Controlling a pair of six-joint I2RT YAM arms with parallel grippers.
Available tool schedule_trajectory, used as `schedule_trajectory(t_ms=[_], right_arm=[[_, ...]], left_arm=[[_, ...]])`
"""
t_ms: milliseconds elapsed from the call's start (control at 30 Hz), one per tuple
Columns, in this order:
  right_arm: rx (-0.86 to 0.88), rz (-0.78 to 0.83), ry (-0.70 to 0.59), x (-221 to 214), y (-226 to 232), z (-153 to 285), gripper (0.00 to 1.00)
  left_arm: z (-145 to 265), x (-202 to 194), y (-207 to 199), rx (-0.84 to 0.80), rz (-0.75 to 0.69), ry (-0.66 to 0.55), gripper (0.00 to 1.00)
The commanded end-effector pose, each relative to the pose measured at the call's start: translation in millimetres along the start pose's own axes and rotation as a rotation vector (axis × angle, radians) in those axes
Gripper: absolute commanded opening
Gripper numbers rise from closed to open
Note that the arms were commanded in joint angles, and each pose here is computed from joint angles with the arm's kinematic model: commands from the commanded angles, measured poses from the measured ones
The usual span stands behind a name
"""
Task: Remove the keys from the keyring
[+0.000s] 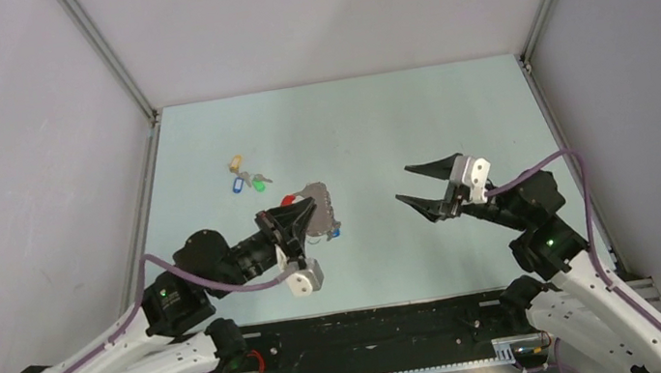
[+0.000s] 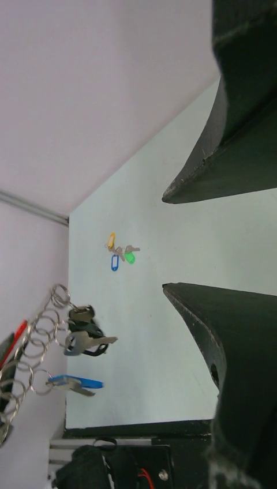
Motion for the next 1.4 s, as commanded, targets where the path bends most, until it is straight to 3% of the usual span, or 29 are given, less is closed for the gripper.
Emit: schedule_trajectory(t_ms=[0, 200, 367, 833, 900, 1100, 1233, 1367], right_arm=[[0.132, 0.133, -0.095, 3, 4, -10, 0.56], [0.193, 0.329, -0.124, 1, 23, -28, 0.54], [0.233, 0.461, -0.097, -10, 31, -42, 0.46], [0.341, 0.508, -0.151, -12, 50, -60, 0.44], [0.344, 0.509, -0.156, -13, 52, -64, 0.41], [0.328, 0.513, -0.16, -10, 54, -64, 0.0], [0.267, 0.516, -0.158, -4, 50, -55, 0.0], [0.145, 0.526, -0.15, 4, 42, -46, 0.0]], left_arm=[[1, -3, 10, -0.035, -0.251, 0.033, 0.0], [-13, 4, -2, -0.098, -0.242, -0.092, 0.0], [-29, 14, -7, -0.116, -0.185, -0.241, 0.0], [-35, 18, -10, -0.063, -0.113, -0.354, 0.0], [-35, 19, -10, -0.06, -0.101, -0.366, 0.0], [-33, 18, -11, -0.038, -0.021, -0.364, 0.01], [-32, 17, -11, -0.008, 0.02, -0.351, 0.01], [-29, 15, -13, 0.009, 0.061, -0.33, 0.24]])
Point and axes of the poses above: each gripper's point midway between its finger pads, its own z axis back along the fingers, its own y axis along the line the jaws close on, x = y × z, the point moved 10 cm from there along z, back along the fingers, and after that the axes turned 13 degrees about -z, right-handed, at the moved point
